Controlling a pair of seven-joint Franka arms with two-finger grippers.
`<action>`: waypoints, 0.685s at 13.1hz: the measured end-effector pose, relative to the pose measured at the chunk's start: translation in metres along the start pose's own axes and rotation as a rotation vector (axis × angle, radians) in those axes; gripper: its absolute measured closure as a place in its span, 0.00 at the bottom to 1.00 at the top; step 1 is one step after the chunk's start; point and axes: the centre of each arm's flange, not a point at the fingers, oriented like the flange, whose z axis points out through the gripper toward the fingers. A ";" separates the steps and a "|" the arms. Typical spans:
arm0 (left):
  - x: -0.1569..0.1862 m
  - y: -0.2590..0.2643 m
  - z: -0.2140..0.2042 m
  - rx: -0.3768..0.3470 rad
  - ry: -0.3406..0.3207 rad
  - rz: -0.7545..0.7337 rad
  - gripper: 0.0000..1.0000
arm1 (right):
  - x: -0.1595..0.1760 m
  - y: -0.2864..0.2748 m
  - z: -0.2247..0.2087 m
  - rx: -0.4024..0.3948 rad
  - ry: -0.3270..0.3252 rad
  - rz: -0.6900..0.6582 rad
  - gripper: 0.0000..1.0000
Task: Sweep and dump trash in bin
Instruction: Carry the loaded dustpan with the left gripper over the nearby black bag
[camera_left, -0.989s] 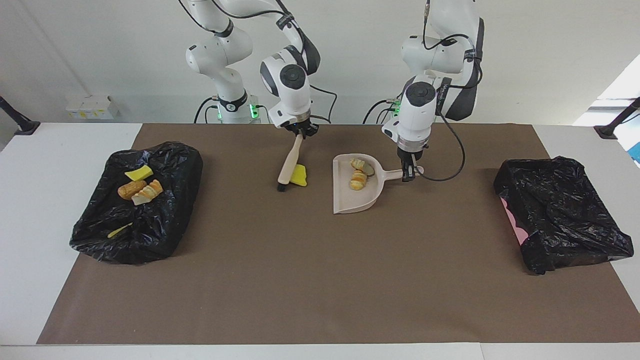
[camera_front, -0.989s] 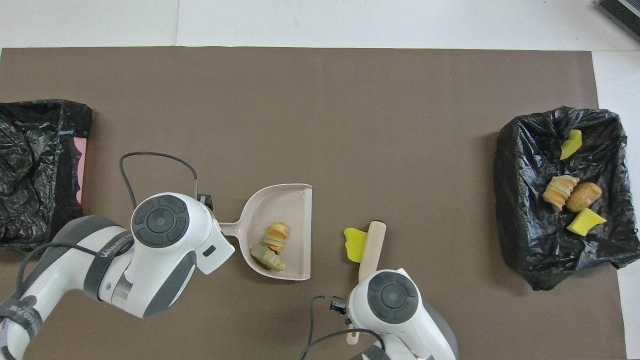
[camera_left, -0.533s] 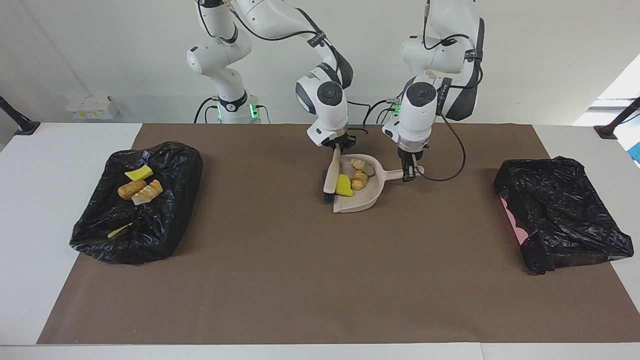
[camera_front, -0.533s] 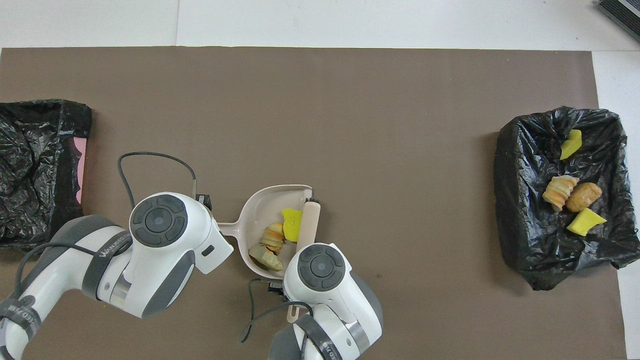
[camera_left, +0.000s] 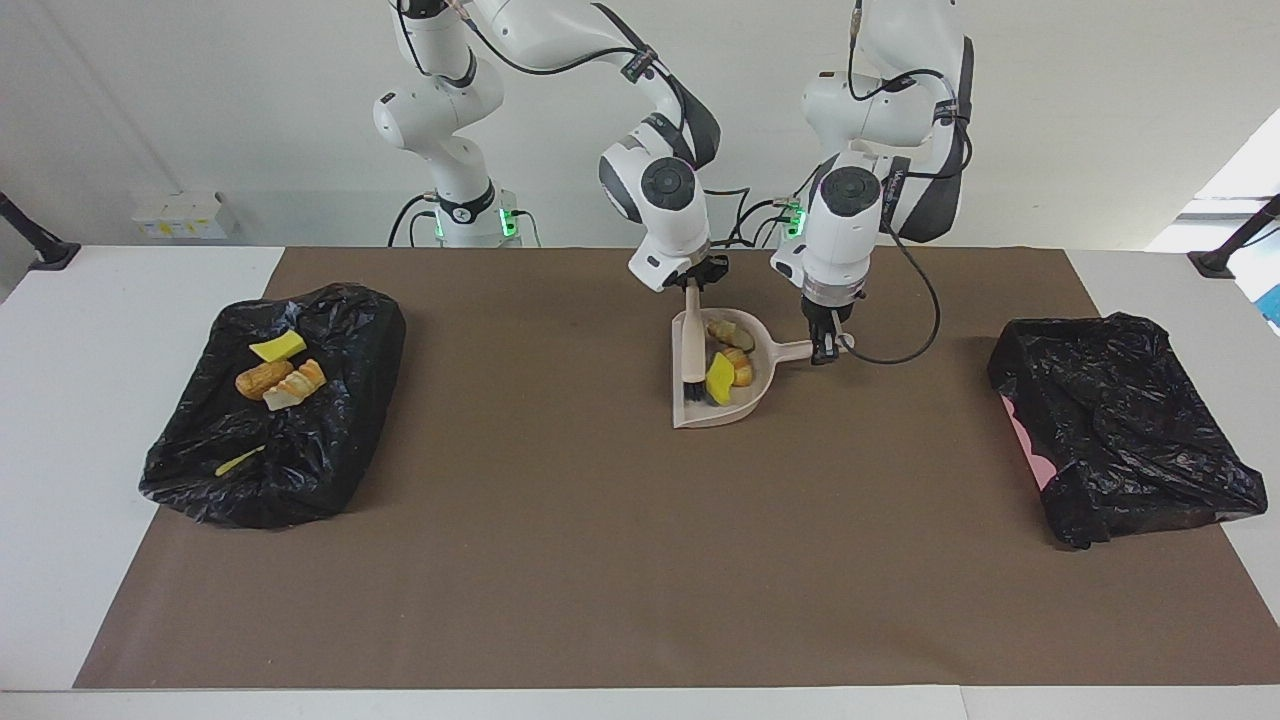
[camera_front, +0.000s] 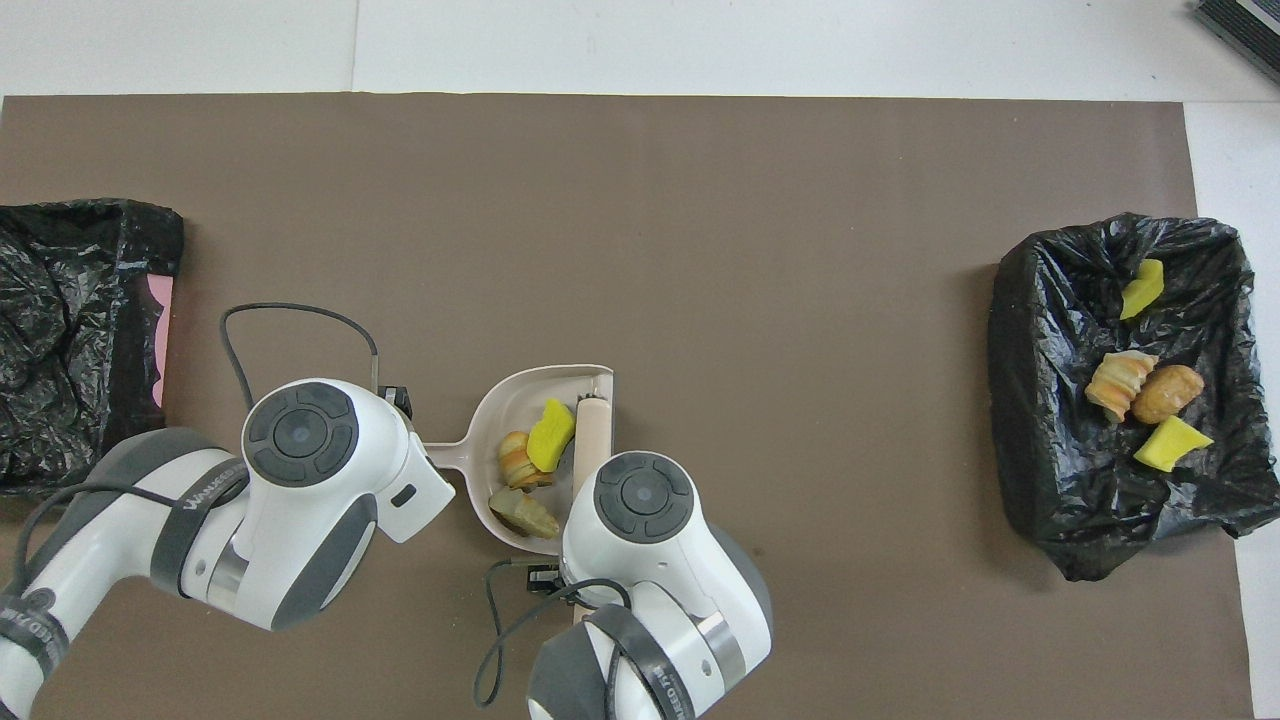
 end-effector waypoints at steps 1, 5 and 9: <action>-0.005 -0.002 0.001 -0.001 0.000 -0.010 0.68 | 0.000 0.010 -0.013 -0.026 -0.010 -0.010 0.74; -0.020 -0.007 0.000 -0.001 0.002 -0.040 0.68 | -0.015 0.040 -0.066 -0.116 -0.008 -0.099 0.74; -0.067 -0.022 -0.019 -0.004 0.001 -0.133 0.68 | -0.023 0.034 -0.073 -0.136 -0.019 -0.127 0.74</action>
